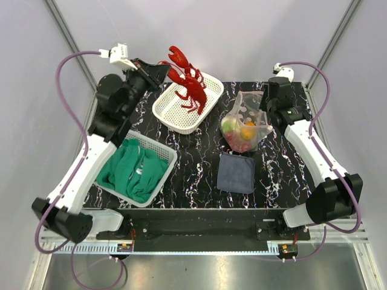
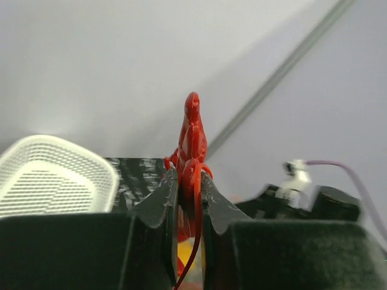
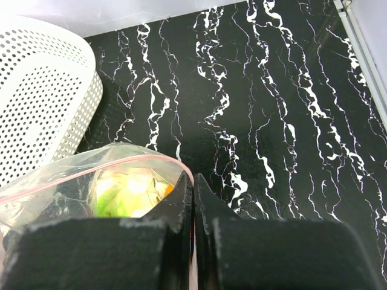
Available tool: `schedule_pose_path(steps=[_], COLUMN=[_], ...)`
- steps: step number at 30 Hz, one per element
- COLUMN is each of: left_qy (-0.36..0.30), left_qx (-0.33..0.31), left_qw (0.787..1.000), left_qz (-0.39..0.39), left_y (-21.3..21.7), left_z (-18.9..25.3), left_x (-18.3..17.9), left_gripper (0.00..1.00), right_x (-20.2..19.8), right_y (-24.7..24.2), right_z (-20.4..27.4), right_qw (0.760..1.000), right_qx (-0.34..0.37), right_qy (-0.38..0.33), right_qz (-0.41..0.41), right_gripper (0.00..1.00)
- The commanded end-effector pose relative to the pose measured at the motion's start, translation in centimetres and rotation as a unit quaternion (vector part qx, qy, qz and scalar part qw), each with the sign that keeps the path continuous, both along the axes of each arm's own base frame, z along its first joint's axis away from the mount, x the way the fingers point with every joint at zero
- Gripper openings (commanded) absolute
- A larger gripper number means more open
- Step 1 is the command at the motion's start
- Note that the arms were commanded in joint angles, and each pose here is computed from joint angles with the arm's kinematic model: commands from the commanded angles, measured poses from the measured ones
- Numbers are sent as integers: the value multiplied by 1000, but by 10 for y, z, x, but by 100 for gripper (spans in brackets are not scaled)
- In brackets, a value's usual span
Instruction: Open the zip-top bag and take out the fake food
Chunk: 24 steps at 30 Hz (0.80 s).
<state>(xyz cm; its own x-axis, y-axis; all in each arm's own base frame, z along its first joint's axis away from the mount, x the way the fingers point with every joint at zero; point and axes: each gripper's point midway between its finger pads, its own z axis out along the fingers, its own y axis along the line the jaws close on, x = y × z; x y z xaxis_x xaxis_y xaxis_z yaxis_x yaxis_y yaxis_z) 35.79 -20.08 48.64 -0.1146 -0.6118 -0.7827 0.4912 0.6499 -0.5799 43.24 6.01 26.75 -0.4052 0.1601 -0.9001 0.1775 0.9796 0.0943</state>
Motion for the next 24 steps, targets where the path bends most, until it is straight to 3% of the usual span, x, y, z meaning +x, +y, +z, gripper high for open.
schedule_pose_path(steps=[1,4,7,10,12,13,15,16,17,24], left_qy=[-18,13,55,78,128,148,171,167,184,181], left_qx=[96,171,230,221,186,179,185,188,212,277], left_qw=[995,985,971,971,970,961,954,946,937,882], left_qz=[1,-12,23,52,87,147,165,203,206,336], left_y=[4,9,24,28,26,40,19,21,-2,-37], left_z=[-14,-49,-87,-113,-138,-148,-174,-160,-184,-200], left_x=[38,70,103,126,140,150,161,168,173,189], left_gripper=[0,0,0,0,0,0,0,0,0,0], right_x=[1,2,3,4,4,4,5,5,5,3], right_y=[7,14,22,24,24,23,22,22,23,22], right_z=[32,30,32,32,31,30,29,29,29,26], right_qw=[999,998,997,997,997,997,998,998,998,998], right_qx=[6,16,27,31,30,28,28,28,30,27], right_qy=[-39,-38,-38,-38,-36,-36,-35,-35,-34,-30], right_qz=[22,37,54,57,57,54,51,53,54,54], right_gripper=[0,0,0,0,0,0,0,0,0,0])
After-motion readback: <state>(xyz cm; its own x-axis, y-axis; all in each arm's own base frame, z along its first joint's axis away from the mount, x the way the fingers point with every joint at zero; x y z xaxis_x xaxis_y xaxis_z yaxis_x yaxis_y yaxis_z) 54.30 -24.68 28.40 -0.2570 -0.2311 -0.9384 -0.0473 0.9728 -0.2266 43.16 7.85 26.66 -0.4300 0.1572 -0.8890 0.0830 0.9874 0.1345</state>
